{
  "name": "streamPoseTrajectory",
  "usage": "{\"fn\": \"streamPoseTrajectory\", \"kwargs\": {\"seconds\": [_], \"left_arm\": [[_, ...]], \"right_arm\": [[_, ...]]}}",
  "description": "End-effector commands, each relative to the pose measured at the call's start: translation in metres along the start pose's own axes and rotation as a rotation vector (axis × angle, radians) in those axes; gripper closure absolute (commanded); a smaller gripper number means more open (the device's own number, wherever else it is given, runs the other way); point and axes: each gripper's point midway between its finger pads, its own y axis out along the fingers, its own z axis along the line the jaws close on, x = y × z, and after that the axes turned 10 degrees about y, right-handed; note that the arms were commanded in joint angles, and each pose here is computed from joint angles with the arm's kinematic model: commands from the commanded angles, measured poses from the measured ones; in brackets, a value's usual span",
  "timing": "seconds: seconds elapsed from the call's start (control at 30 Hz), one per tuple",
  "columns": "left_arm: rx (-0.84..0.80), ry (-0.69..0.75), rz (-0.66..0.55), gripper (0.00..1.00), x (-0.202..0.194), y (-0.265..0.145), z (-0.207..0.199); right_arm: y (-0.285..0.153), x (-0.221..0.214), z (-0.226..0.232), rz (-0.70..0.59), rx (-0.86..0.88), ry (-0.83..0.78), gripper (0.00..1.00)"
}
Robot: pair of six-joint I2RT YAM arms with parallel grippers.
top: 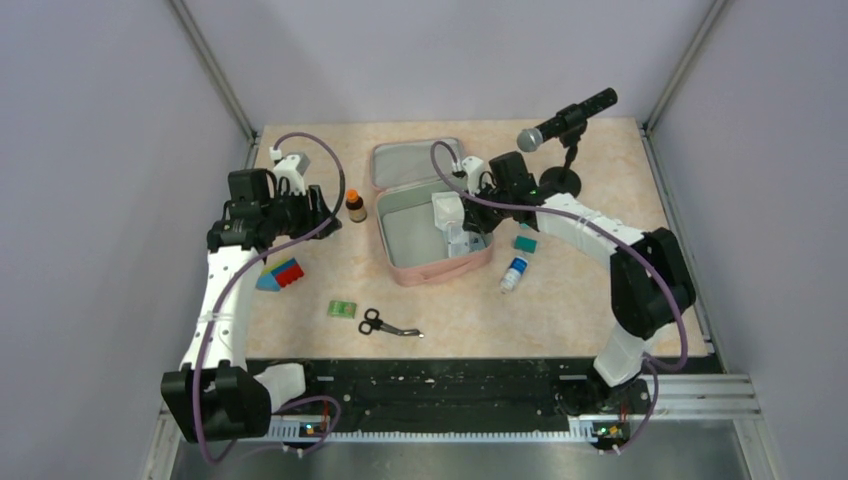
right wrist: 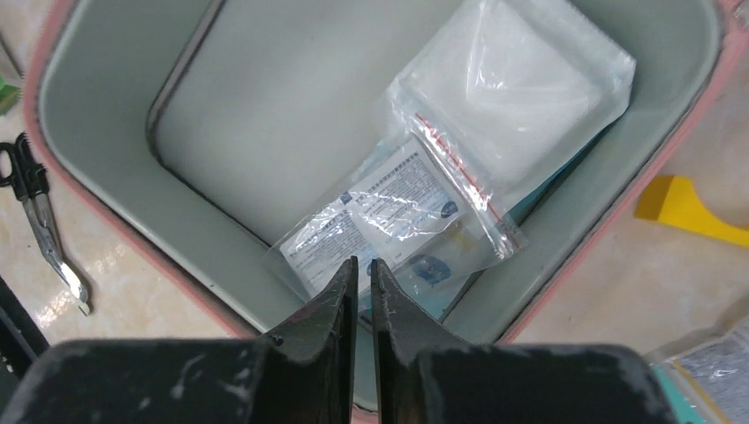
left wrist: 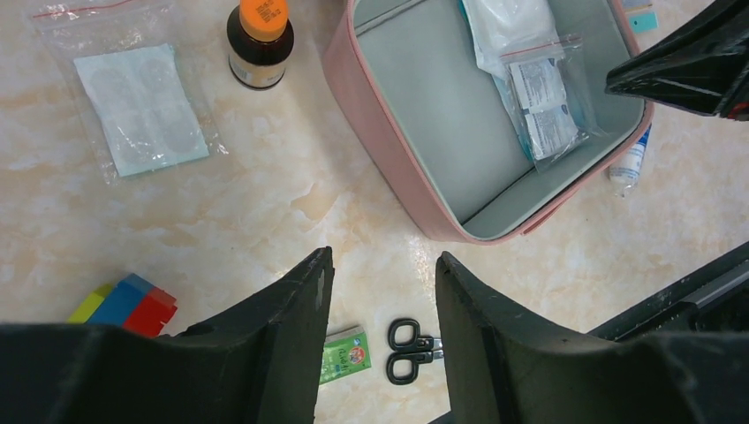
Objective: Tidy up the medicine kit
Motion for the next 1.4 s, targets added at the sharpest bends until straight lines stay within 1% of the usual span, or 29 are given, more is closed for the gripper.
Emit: {"fn": "streamPoseTrajectory", "kwargs": {"seconds": [0.0, 0.07, 0.17, 0.3, 0.37, 0.43, 0.53, 0.63, 0.7, 0.77, 0.8, 0.83, 0.9, 1.03, 1.1, 1.2, 1.27, 1.37], "left_arm": [[0.01, 0.022, -0.059, 0.48, 0.012, -0.007, -0.001], [0.013, 0.028, -0.057, 0.48, 0.012, -0.007, -0.001], [0.022, 0.026, -0.069, 0.48, 0.011, -0.008, 0.0], [0.016, 0.019, -0.067, 0.48, 0.008, -0.007, -0.001], [0.018, 0.02, -0.055, 0.48, 0.005, -0.007, -0.001], [0.02, 0.022, -0.048, 0.48, 0.003, -0.007, 0.0], [0.012, 0.017, -0.043, 0.48, 0.002, -0.007, -0.002], [0.009, 0.017, -0.04, 0.48, 0.003, -0.007, -0.002], [0.008, 0.019, -0.039, 0.48, 0.006, -0.007, -0.001], [0.01, 0.022, -0.041, 0.48, 0.009, -0.007, -0.001], [0.013, 0.022, -0.042, 0.48, 0.01, -0.007, 0.0], [0.019, 0.018, -0.044, 0.48, 0.011, -0.007, 0.001], [0.031, 0.003, -0.047, 0.48, 0.013, -0.005, 0.004], [0.048, -0.023, -0.057, 0.48, 0.017, -0.002, 0.008], [0.051, -0.044, -0.05, 0.48, 0.017, 0.002, 0.01], [0.057, -0.064, -0.033, 0.49, 0.014, 0.007, 0.014], [0.071, -0.071, -0.02, 0.49, 0.013, 0.008, 0.017], [0.104, -0.102, 0.025, 0.49, 0.005, 0.009, 0.023]], "right_arm": [[0.014, -0.001, -0.001, -0.009, -0.025, 0.077, 0.93], [0.018, -0.023, -0.002, 0.042, -0.034, 0.111, 0.93], [0.021, -0.047, -0.009, 0.074, -0.076, 0.164, 0.93], [0.021, -0.059, -0.023, 0.082, -0.153, 0.162, 0.93], [0.019, -0.056, -0.034, 0.069, -0.215, 0.152, 0.93], [0.016, -0.043, -0.037, 0.035, -0.234, 0.138, 0.93], [0.01, -0.009, -0.026, -0.037, -0.185, 0.108, 0.93], [0.002, 0.017, -0.005, -0.081, -0.084, 0.087, 0.9], [-0.007, 0.027, 0.008, -0.093, -0.027, 0.069, 0.86], [-0.02, 0.029, 0.013, -0.107, -0.029, 0.063, 0.77], [-0.028, 0.029, 0.012, -0.116, -0.056, 0.069, 0.71], [-0.037, 0.026, 0.007, -0.123, -0.104, 0.083, 0.63], [-0.056, 0.015, -0.006, -0.133, -0.214, 0.133, 0.52], [-0.093, -0.023, -0.031, -0.132, -0.375, 0.33, 0.44], [-0.105, -0.055, -0.047, -0.102, -0.462, 0.447, 0.4], [-0.115, -0.09, -0.07, -0.079, -0.536, 0.553, 0.36], [-0.117, -0.107, -0.085, -0.072, -0.57, 0.609, 0.35], [-0.116, -0.119, -0.101, -0.067, -0.595, 0.678, 0.35]]}}
